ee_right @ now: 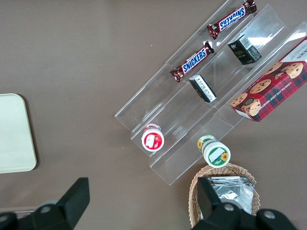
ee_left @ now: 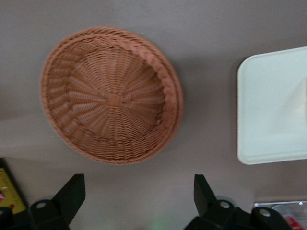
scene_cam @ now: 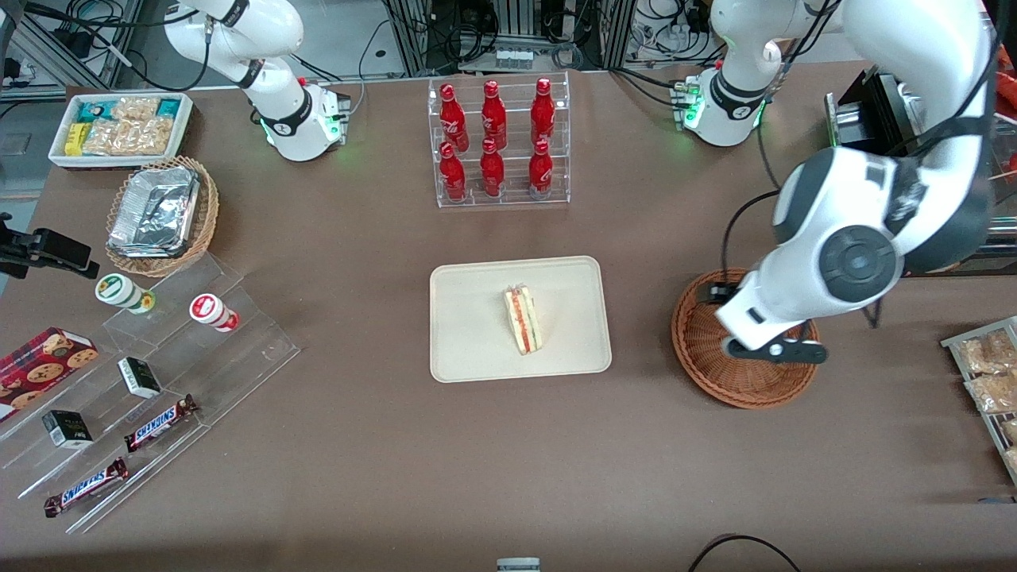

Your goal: Place sandwich from basket to tray

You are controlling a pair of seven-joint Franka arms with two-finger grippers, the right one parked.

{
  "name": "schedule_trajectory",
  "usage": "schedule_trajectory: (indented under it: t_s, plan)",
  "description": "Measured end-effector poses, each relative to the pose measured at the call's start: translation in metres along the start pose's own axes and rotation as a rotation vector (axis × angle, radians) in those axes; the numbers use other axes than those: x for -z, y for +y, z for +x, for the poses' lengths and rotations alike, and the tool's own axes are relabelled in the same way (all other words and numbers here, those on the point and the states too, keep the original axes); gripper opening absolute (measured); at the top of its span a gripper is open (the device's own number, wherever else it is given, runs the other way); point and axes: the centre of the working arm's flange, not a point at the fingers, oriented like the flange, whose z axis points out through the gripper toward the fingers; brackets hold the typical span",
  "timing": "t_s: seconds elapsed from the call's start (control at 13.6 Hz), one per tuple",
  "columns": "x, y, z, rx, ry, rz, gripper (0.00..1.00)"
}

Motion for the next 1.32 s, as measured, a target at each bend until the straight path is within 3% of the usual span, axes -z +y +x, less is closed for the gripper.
schedule_trajectory:
  t_s: [0.44, 0.88, 1.32]
  plan:
    - [0.037, -0.061, -0.053, -0.088, -0.005, -0.012, 1.0]
    - [0.086, -0.11, -0.111, -0.065, 0.001, -0.024, 1.0]
    - [0.102, -0.139, -0.136, -0.013, 0.017, -0.035, 1.0]
